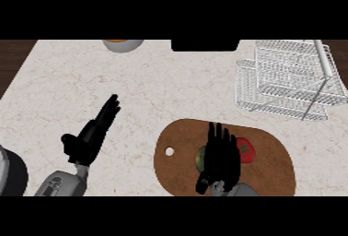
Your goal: Pick the squash from the cutting board and place it in the tiered basket
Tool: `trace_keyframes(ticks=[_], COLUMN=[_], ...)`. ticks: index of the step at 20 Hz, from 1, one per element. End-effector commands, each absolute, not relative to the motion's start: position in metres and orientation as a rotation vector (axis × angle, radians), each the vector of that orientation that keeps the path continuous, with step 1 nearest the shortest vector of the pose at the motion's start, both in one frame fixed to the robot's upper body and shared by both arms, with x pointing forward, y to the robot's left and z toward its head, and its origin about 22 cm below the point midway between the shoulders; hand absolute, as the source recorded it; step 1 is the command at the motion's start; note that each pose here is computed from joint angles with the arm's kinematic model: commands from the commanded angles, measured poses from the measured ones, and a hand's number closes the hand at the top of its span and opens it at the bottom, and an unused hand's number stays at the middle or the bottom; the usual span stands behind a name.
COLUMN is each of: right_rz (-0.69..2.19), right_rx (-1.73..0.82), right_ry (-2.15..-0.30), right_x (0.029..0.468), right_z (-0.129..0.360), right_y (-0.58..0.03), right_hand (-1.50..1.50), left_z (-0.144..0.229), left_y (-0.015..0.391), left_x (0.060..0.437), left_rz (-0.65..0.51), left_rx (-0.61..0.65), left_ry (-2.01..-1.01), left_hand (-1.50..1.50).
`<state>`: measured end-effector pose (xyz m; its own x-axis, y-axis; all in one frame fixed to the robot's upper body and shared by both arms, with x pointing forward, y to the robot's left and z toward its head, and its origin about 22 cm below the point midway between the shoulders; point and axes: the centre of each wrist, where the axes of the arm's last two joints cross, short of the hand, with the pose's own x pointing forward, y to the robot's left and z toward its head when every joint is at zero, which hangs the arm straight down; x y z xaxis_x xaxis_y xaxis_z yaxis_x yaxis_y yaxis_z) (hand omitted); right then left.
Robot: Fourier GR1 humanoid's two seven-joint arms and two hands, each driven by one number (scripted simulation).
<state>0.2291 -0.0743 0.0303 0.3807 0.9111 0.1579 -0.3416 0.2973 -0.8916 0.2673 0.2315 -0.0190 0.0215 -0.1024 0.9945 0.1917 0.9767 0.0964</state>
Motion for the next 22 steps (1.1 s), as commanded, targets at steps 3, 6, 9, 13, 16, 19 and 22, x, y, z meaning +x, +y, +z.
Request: trace_keyframes(ticks=[3,6,9,13,16,19,22], right_rz=[0.837,0.867,0.866,0.863,0.865,0.897,0.959], right_rx=[-0.915,-0.958,-0.968,-0.967,-1.001,-1.056,-1.143], right_ry=[-0.755,-0.842,-0.868,-0.877,-0.921,-0.942,-0.877], right_x=[0.238,0.243,0.239,0.223,0.222,0.235,0.245], right_z=[0.034,0.024,0.039,0.044,0.034,0.047,0.040], right_y=[-0.059,-0.062,-0.064,-0.050,-0.054,-0.132,-0.241], right_hand=[1.50,1.50,1.50,1.50,1.50,1.50,1.50], left_z=[-0.018,-0.014,0.004,-0.009,-0.001,-0.028,-0.025], left_y=[0.236,0.233,0.249,0.230,0.248,0.231,0.249], left_x=[0.264,0.270,0.281,0.277,0.276,0.257,0.258], left_rz=[-0.228,-0.230,-0.227,-0.235,-0.227,-0.217,-0.176], left_rx=[-0.096,-0.073,-0.074,-0.079,-0.088,-0.093,-0.026], left_ry=[-1.529,-1.538,-1.520,-1.530,-1.531,-1.524,-1.524], left_hand=[0.00,0.00,0.00,0.00,0.00,0.00,0.00])
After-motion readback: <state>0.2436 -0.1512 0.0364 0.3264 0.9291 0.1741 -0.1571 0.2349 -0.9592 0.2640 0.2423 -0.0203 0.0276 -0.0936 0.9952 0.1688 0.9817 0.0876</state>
